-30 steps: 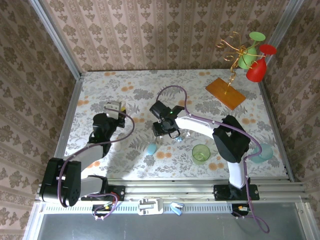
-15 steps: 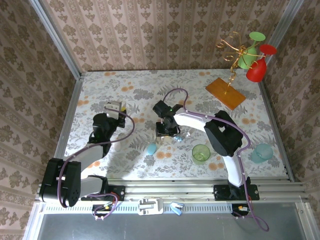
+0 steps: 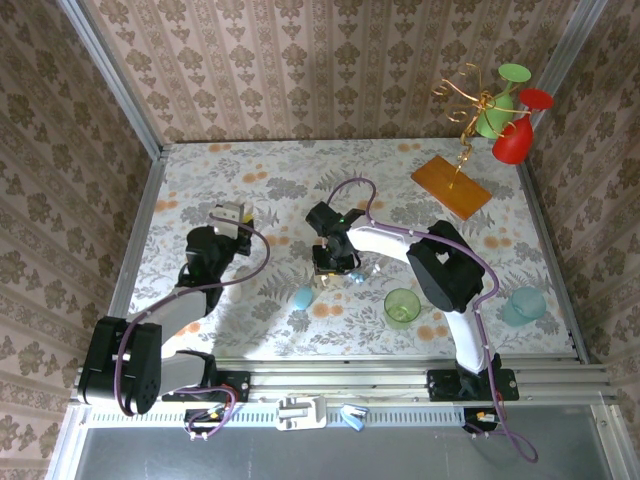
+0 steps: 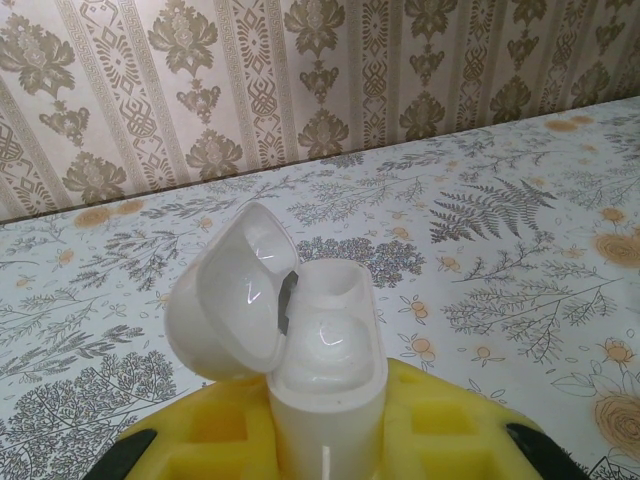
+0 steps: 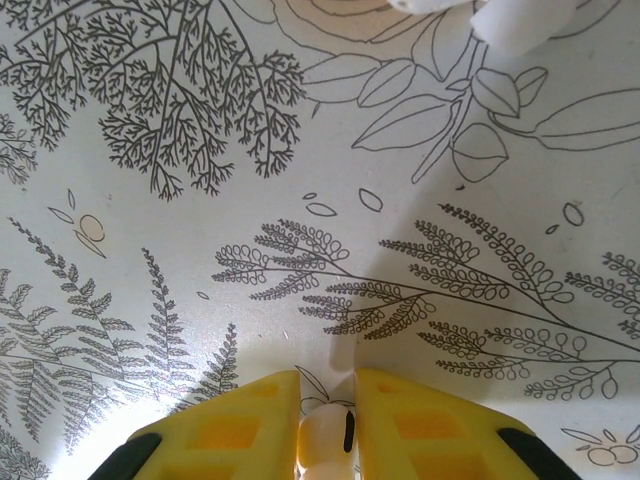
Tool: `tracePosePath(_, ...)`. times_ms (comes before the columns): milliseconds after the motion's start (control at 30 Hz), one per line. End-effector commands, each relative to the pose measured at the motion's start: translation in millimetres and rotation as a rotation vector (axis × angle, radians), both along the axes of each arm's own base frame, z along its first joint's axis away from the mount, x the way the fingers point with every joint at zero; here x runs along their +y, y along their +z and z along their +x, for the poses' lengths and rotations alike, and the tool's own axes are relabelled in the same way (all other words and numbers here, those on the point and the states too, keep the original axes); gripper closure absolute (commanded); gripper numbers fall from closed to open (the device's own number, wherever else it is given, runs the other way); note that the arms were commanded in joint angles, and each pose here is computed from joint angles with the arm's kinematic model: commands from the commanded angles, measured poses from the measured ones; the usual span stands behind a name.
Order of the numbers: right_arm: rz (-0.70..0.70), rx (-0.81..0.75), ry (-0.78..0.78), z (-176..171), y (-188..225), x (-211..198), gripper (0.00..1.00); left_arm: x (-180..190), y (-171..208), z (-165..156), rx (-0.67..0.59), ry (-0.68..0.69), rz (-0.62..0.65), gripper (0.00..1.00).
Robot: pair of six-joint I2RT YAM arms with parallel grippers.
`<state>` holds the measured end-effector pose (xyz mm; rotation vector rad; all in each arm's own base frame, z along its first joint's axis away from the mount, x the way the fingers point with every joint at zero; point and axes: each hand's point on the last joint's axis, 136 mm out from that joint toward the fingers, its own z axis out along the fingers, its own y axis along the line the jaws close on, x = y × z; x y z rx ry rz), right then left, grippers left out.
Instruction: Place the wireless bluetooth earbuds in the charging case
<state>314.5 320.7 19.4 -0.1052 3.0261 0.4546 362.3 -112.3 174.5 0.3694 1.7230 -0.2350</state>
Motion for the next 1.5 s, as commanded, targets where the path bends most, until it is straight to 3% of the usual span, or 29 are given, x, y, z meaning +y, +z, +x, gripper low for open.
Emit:
tracePosePath(0,-0.006,0.012,0.003,-6.2,7.6,-3.5,0.74,-4.4,12.2,-1.5,-0.049,-0.022,0.008,1.00)
tracePosePath(67,-0.003,0.020,0.002,-9.2,9.1,-4.8,0.70,-5.0,13.2,-1.5,-0.051,-0.024,0.007,1.00)
tracePosePath(200,0.033,0.037,-0.009,-16.3,9.9,-2.6,0.70,-4.9,12.3,-0.5,-0.049,-0.023,0.010,1.00)
tracePosePath(600,0.031,0.010,0.007,-13.4,8.3,-3.8,0.83,-8.1,12.2,0.6,-0.052,-0.033,0.006,1.00)
tracePosePath(900,0.166,-0.367,0.228,13.7,58.3,4.3,0.88,-8.1,13.4,-2.1,-0.057,-0.036,0.007,1.00)
tracePosePath(1033,0.351,-0.521,0.418,2.7,89.3,18.1,0.85,-8.9,14.7,-3.8,-0.062,-0.043,0.007,1.00)
tracePosePath(1167,0.406,-0.686,0.600,-11.5,110.1,17.8,0.86,-11.4,14.7,-7.0,-0.066,-0.062,0.014,1.00)
tracePosePath(1300,0.421,-0.787,0.712,-23.2,129.2,15.1,0.85,-16.4,17.1,-10.2,-0.080,-0.093,0.013,1.00)
tracePosePath(1467,0.458,-0.810,0.730,-27.2,144.5,12.3,0.86,-35.7,23.4,-19.8,-0.130,-0.196,0.014,1.00)
